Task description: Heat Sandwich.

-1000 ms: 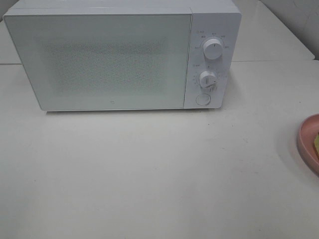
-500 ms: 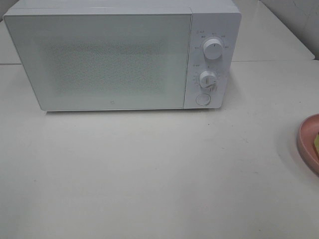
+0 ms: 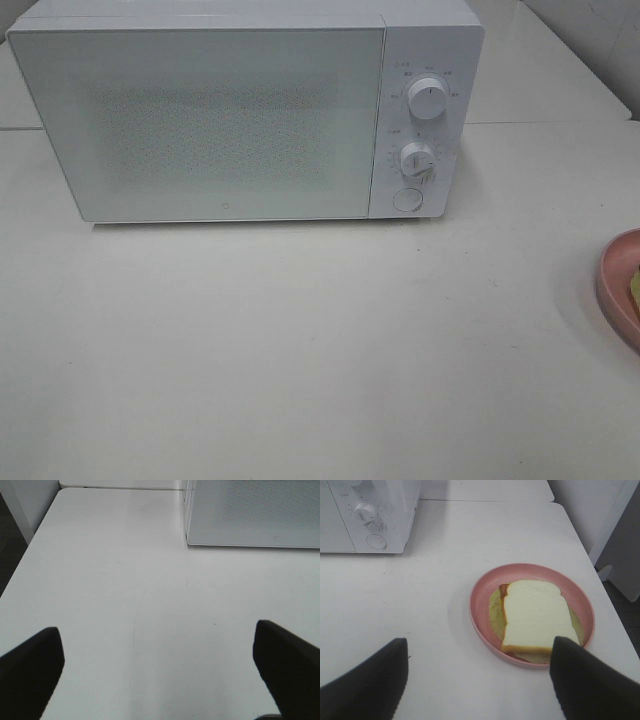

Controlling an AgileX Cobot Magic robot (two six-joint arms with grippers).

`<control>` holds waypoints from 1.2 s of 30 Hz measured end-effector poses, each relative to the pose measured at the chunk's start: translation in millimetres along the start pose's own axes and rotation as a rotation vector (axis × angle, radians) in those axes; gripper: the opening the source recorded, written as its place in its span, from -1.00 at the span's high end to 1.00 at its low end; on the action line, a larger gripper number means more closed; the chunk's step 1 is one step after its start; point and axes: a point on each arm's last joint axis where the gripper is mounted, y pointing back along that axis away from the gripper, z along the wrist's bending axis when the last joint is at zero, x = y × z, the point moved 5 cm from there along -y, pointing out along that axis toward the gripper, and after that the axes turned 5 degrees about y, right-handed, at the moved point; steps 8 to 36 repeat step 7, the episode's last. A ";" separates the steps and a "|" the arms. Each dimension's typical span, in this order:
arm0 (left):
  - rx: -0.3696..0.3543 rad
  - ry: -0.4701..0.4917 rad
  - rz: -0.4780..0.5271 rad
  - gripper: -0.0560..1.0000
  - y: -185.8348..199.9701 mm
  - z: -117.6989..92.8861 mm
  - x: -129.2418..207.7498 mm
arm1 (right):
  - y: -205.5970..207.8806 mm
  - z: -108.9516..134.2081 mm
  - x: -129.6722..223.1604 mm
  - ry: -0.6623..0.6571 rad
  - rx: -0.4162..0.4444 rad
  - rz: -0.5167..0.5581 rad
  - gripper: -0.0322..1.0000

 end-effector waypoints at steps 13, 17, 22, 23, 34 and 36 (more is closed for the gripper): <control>0.000 0.000 0.000 -0.95 0.0 0.0 0.0 | 0.0 0.0 0.0 0.000 0.000 0.000 -0.53; 0.000 0.000 0.000 -0.95 0.0 0.0 0.0 | 0.0 0.0 0.0 0.000 0.000 0.000 -0.53; 0.000 0.000 0.000 -0.95 0.0 0.0 0.0 | 0.0 0.0 0.0 0.000 0.000 0.000 -0.53; 0.000 0.000 0.000 -0.95 0.0 0.0 0.0 | 0.0 0.0 0.0 0.000 0.000 0.000 -0.53; 0.000 0.000 0.000 -0.95 0.0 0.0 0.0 | 0.0 0.0 0.0 0.000 0.000 0.000 -0.53; 0.000 0.000 0.000 -0.95 0.0 0.0 0.0 | 0.0 0.0 0.0 0.000 0.000 0.000 -0.53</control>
